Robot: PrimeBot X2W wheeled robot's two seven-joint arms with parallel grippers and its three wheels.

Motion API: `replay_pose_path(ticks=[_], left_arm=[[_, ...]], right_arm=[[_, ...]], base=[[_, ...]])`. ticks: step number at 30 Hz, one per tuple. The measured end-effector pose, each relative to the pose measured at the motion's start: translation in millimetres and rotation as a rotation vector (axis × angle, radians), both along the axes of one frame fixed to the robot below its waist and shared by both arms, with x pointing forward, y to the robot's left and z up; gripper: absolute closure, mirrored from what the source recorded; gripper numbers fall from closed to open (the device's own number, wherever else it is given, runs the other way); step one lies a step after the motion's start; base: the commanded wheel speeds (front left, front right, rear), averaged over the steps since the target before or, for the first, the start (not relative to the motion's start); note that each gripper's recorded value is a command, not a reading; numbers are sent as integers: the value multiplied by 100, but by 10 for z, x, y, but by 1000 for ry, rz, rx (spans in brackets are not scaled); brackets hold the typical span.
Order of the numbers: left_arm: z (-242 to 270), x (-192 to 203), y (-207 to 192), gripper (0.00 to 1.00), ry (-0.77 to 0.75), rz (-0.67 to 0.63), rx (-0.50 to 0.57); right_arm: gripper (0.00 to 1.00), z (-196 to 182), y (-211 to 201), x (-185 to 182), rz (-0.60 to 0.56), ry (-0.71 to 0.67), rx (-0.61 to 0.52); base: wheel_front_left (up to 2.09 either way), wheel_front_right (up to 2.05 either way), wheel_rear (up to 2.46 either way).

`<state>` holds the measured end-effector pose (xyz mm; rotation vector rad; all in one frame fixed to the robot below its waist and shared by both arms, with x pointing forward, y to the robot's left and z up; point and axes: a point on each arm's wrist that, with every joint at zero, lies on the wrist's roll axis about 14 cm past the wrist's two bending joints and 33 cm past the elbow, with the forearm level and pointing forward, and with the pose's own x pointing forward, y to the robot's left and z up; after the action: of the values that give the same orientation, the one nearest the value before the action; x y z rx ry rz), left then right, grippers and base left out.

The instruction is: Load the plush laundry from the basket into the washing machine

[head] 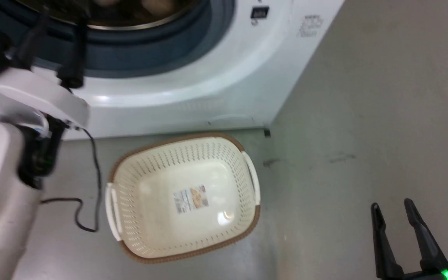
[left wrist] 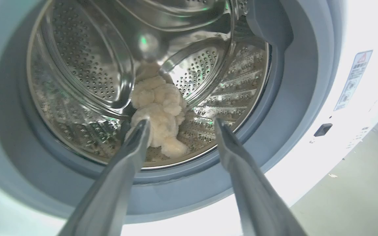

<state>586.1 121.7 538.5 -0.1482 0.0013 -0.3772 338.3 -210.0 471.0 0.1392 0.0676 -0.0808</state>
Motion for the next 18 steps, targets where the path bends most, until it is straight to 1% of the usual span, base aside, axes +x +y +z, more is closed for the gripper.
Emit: replay_pose_path(ticks=[5, 11, 18], left_arm=[[140, -241, 82, 0, -15, 33, 0], [290, -545, 222, 0, -33, 81, -2], [419, -924, 474, 0, -65, 146, 0]], right_arm=[[0, 114, 79, 47, 37, -55, -8], [0, 244, 89, 45, 52, -95, -12], [0, 379, 165, 32, 84, -127, -9]], base=[[0, 0, 0], [0, 0, 0], [0, 0, 0]])
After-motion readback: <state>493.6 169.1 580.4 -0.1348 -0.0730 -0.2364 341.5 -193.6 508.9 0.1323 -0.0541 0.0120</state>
